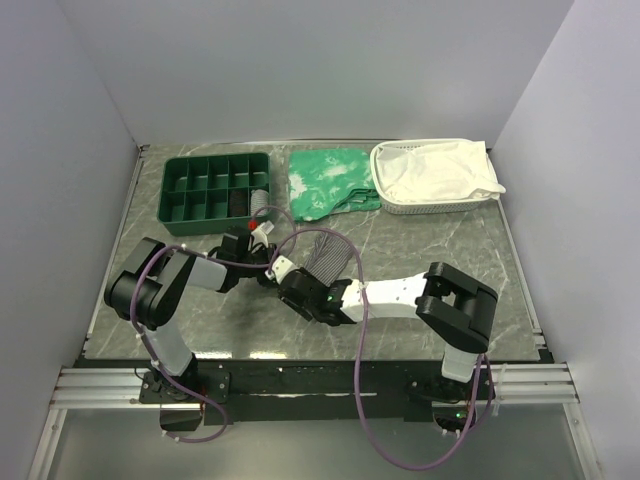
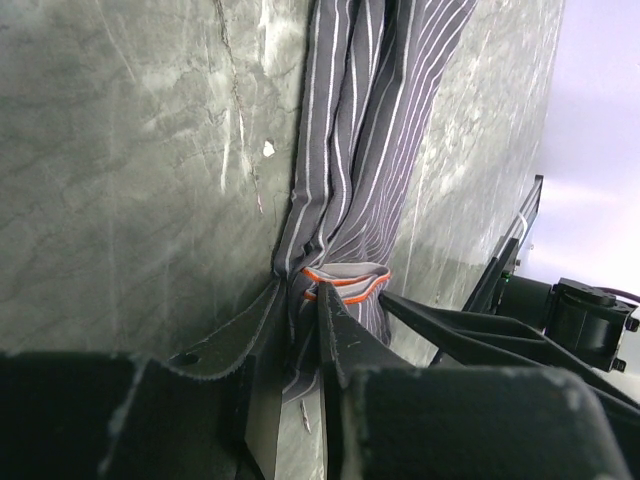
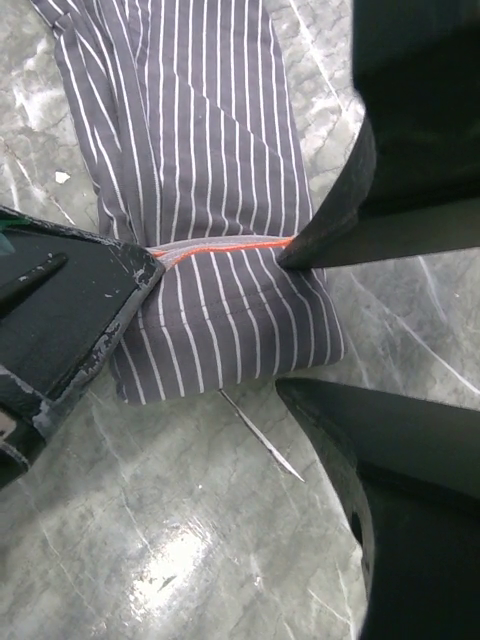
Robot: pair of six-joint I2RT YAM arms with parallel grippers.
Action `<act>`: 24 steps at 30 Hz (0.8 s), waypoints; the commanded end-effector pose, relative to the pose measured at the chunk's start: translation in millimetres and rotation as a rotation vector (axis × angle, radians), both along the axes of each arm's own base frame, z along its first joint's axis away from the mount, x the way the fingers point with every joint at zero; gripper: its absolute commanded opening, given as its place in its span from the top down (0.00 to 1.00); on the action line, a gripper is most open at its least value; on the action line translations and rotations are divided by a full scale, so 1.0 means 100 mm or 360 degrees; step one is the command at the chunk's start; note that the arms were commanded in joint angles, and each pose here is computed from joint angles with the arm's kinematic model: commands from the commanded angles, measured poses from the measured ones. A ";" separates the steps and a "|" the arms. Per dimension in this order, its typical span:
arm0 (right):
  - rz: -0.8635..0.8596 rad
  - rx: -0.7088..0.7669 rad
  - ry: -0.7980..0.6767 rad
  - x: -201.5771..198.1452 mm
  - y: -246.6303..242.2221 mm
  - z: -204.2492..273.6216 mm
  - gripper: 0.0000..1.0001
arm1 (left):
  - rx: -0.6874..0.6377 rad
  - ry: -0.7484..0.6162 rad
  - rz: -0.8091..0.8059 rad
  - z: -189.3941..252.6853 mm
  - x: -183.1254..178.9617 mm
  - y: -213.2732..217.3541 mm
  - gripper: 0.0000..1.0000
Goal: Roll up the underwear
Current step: Roll the underwear to the center of the board.
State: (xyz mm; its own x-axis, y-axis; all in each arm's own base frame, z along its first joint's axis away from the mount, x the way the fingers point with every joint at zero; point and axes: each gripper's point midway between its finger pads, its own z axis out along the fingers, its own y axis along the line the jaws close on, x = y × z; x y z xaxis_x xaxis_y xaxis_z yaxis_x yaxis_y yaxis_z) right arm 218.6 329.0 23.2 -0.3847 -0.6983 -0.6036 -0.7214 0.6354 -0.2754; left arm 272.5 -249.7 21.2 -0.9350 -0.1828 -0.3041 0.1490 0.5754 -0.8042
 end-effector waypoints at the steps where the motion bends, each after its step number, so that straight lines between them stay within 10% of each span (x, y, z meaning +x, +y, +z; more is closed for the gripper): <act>1: -0.0014 -0.0017 0.0063 -0.08 -0.04 -0.19 0.56 | 0.0210 0.0194 -0.0028 -0.38 -0.30 0.17 0.79; 11: 0.0046 0.0068 0.0203 -0.25 -0.02 -0.20 0.79 | 0.0249 0.0154 0.0067 -0.25 -0.19 0.23 0.74; 24: 0.0193 0.0531 0.0667 -0.49 0.33 0.01 0.78 | 0.0412 0.0012 0.0563 0.19 0.26 0.83 0.30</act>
State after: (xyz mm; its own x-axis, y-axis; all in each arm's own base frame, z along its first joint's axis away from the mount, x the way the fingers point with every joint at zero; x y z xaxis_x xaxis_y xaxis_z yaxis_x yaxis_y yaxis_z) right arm 199.6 356.8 26.3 -0.4849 -0.5748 -0.6592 -0.7865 0.6162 0.0413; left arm 294.6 -190.6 39.6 -0.8665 -0.3669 -0.3385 -0.0340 0.7198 -0.6933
